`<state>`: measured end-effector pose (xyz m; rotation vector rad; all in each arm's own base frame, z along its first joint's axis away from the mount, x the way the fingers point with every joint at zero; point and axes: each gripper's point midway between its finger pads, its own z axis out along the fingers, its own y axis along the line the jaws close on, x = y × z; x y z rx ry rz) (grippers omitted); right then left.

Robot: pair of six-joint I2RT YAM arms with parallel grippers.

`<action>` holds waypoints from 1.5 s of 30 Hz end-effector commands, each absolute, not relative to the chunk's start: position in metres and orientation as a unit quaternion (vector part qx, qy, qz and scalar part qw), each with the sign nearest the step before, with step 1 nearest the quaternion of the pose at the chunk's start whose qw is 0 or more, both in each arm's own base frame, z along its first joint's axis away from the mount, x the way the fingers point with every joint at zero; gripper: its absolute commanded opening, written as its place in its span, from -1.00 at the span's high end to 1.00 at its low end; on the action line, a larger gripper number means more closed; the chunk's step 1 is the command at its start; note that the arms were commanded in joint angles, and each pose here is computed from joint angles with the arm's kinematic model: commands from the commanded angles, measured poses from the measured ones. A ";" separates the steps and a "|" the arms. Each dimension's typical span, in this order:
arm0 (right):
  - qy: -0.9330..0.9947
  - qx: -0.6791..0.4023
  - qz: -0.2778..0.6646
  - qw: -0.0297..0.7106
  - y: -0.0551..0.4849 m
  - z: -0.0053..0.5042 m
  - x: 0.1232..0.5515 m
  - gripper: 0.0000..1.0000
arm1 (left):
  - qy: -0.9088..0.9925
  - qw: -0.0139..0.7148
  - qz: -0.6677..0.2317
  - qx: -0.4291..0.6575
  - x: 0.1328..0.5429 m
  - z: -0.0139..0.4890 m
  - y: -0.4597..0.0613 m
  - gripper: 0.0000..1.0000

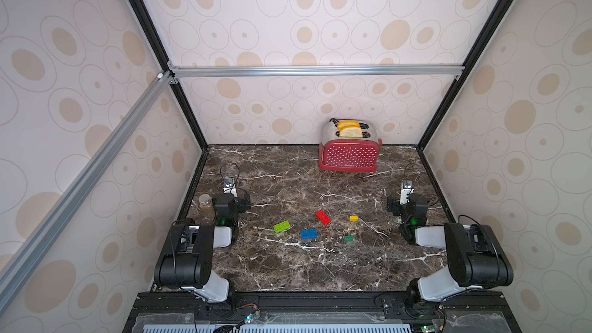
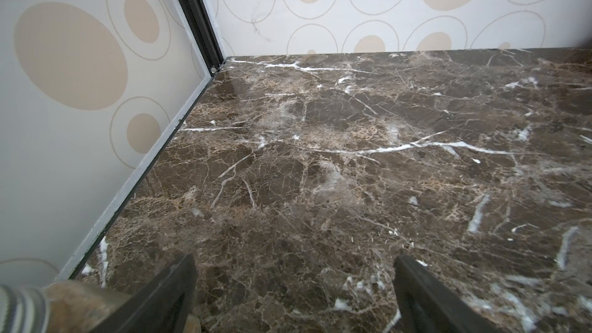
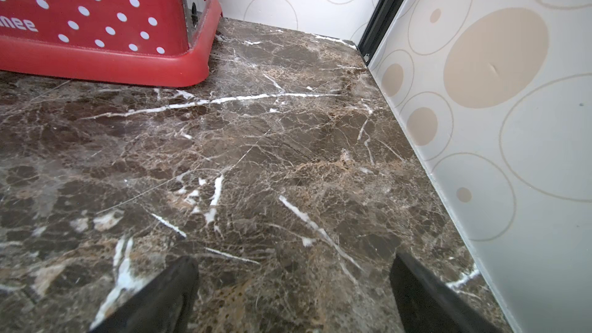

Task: Assemble the number 5 with lego
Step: Pick up the lego brick from the center of the board.

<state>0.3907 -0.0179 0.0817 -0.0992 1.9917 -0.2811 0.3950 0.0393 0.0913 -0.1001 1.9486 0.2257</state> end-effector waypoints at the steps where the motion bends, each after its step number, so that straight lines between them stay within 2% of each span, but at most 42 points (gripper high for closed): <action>1: 0.835 -0.046 -0.117 0.536 -0.016 0.084 0.394 -1.00 | 0.823 0.560 0.088 -0.042 0.401 0.096 0.041 -0.98; 5: 0.829 -0.036 -0.126 0.544 -0.020 0.100 0.395 -1.00 | 0.818 0.562 0.107 -0.057 0.400 0.104 0.048 -0.98; 7: 0.842 -0.038 -0.122 0.523 -0.019 0.114 0.391 -1.00 | 0.828 0.541 0.129 -0.073 0.401 0.119 0.055 -0.98; 11: 0.844 -0.008 -0.096 0.528 -0.018 0.139 0.382 -1.00 | 0.841 0.515 0.137 -0.091 0.400 0.138 0.055 -0.98; 15: 0.852 0.022 -0.008 0.524 0.002 0.172 0.370 -1.00 | 0.844 0.523 0.038 -0.111 0.401 0.162 0.031 -0.98; 18: 0.850 0.191 0.036 0.489 -0.014 0.175 0.344 -1.00 | 0.836 0.498 -0.036 -0.228 0.393 0.169 0.029 -0.98; 19: 0.849 0.212 0.058 0.480 -0.013 0.173 0.338 -1.00 | 0.838 0.481 -0.054 -0.254 0.390 0.168 0.026 -0.98; 24: 0.863 0.135 0.134 0.469 0.021 0.194 0.334 -0.86 | 0.860 0.432 -0.155 -0.224 0.385 0.161 -0.012 -0.96; 29: 0.905 0.089 0.174 0.377 0.045 0.196 0.316 -0.30 | 0.889 0.366 -0.187 -0.199 0.354 0.160 -0.032 -0.59; 32: 0.927 0.078 0.187 0.317 0.056 0.185 0.297 -0.15 | 0.903 0.338 -0.202 -0.171 0.330 0.162 -0.043 -0.35; 38: 0.950 0.045 0.218 0.217 0.080 0.164 0.256 -0.14 | 0.918 0.284 -0.233 -0.152 0.294 0.150 -0.059 -0.17; 45: 0.963 0.007 0.218 0.156 0.108 0.135 0.229 -0.20 | 0.924 0.242 -0.264 -0.135 0.268 0.131 -0.078 -0.17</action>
